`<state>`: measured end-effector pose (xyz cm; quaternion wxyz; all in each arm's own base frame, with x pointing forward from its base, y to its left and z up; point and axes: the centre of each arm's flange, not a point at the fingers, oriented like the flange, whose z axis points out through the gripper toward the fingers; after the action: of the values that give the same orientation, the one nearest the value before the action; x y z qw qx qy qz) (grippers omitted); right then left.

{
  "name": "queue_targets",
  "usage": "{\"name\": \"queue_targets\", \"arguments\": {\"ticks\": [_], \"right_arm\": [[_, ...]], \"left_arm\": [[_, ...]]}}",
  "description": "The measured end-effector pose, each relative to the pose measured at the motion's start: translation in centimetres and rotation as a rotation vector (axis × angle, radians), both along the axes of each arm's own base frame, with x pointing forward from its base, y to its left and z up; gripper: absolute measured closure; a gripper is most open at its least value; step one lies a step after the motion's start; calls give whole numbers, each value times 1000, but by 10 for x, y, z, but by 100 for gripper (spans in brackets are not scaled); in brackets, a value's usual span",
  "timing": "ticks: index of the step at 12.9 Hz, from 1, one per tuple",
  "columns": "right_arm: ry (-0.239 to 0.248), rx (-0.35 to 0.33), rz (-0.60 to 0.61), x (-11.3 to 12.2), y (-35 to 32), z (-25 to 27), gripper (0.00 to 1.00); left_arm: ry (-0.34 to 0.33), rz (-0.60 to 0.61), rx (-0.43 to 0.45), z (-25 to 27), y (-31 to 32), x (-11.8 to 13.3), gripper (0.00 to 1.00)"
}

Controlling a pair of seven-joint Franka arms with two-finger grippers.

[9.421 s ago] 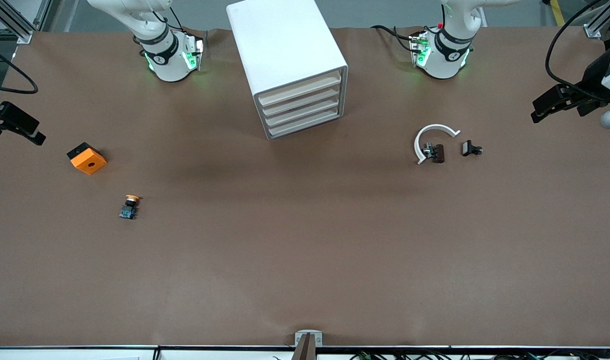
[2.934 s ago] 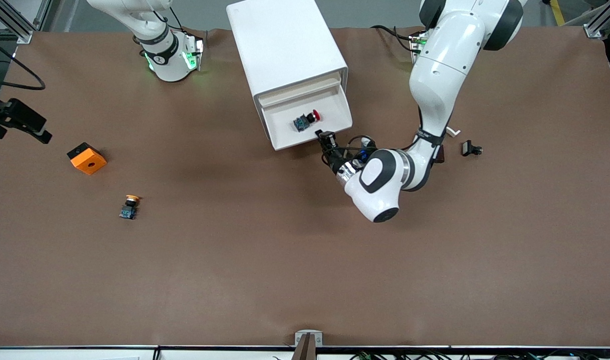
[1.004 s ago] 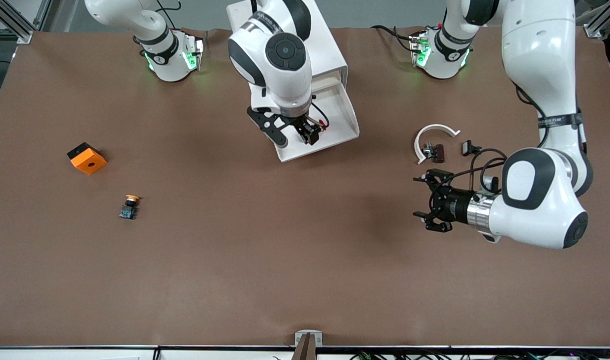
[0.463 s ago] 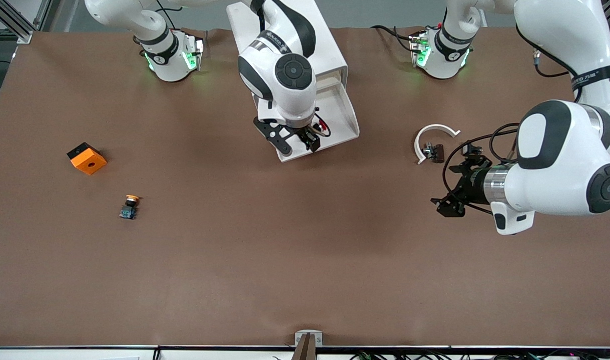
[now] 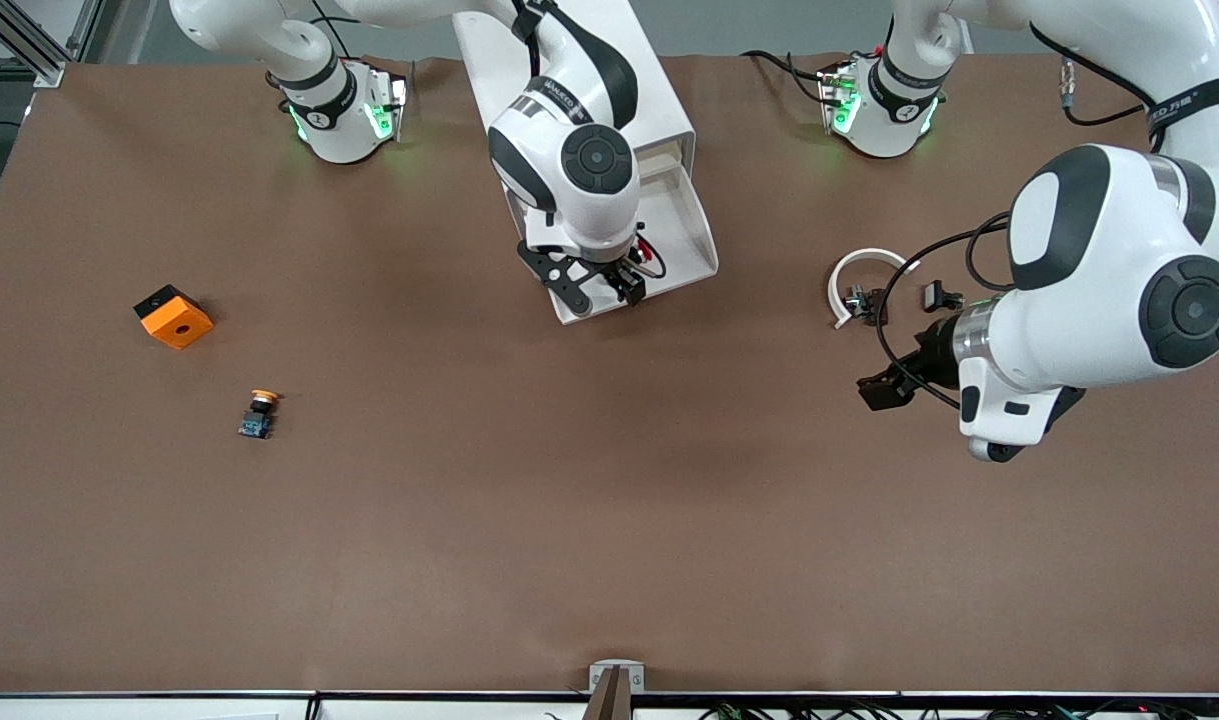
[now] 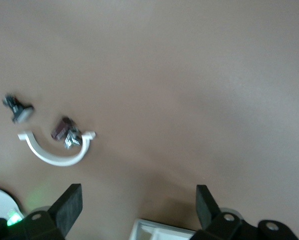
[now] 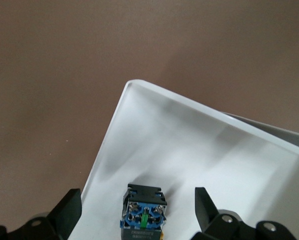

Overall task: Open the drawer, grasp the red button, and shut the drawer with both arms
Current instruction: 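Lift the red button out of the drawer with the right gripper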

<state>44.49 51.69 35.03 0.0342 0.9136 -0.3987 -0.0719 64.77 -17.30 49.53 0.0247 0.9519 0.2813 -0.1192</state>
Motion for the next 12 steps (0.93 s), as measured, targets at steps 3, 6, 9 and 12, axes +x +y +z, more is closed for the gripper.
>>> {"name": "queue_targets", "arguments": {"ticks": [3,6,9,12], "right_arm": [[8,5,-1,-2,4,-9,0],[12,2,5,-5,8,-15,9],[12,2,5,-5,8,-15,31],[12,2,7,-6,8,-15,60]], "left_arm": [[-32,-102,43,5,3,-6,0],[-65,-212,95,8,-8,-13,0],[-84,-269,117,13,-1,-14,0],[-115,-273,105,8,8,-17,0]]}}
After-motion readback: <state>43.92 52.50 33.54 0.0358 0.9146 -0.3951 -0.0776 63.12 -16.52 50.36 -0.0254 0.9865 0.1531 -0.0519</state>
